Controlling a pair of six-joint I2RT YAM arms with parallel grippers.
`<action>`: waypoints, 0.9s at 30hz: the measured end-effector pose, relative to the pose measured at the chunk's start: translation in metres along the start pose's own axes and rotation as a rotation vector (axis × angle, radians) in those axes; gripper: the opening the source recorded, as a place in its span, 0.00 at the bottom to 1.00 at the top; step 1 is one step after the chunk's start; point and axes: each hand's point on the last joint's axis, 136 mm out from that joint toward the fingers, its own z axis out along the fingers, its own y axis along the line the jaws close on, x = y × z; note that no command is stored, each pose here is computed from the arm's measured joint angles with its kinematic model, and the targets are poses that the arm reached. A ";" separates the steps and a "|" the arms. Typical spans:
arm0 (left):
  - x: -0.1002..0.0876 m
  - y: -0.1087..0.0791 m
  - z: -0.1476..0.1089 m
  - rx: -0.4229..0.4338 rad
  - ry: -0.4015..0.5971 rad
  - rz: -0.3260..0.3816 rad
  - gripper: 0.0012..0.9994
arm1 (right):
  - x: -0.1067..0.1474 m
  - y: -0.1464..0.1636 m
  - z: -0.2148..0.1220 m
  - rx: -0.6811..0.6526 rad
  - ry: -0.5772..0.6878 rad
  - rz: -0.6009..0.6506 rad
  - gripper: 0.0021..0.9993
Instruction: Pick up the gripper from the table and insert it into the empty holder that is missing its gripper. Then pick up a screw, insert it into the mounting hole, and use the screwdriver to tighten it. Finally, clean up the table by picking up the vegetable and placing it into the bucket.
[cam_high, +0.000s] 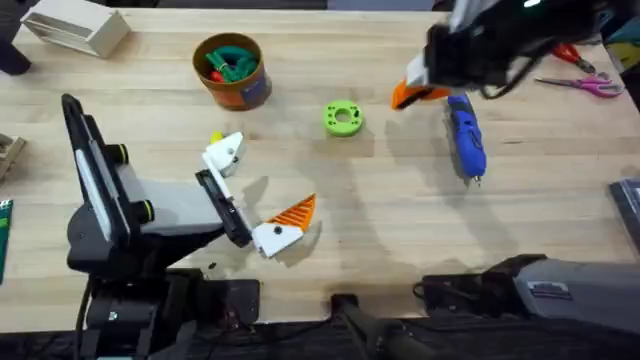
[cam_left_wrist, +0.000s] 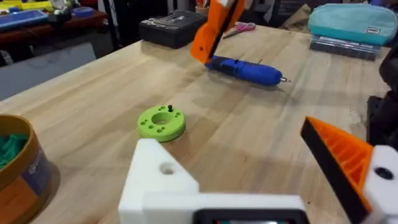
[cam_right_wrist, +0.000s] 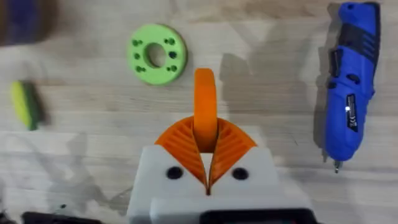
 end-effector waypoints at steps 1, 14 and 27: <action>0.000 0.000 0.000 0.000 0.000 0.000 0.99 | -0.003 0.000 -0.008 -0.026 -0.021 0.013 0.02; 0.000 0.000 0.000 0.000 0.000 0.000 0.99 | -0.033 0.043 -0.008 -0.430 -0.124 -0.002 0.02; 0.000 0.000 0.000 0.000 0.000 0.000 0.99 | -0.015 0.100 -0.006 -0.999 -0.138 -0.119 0.02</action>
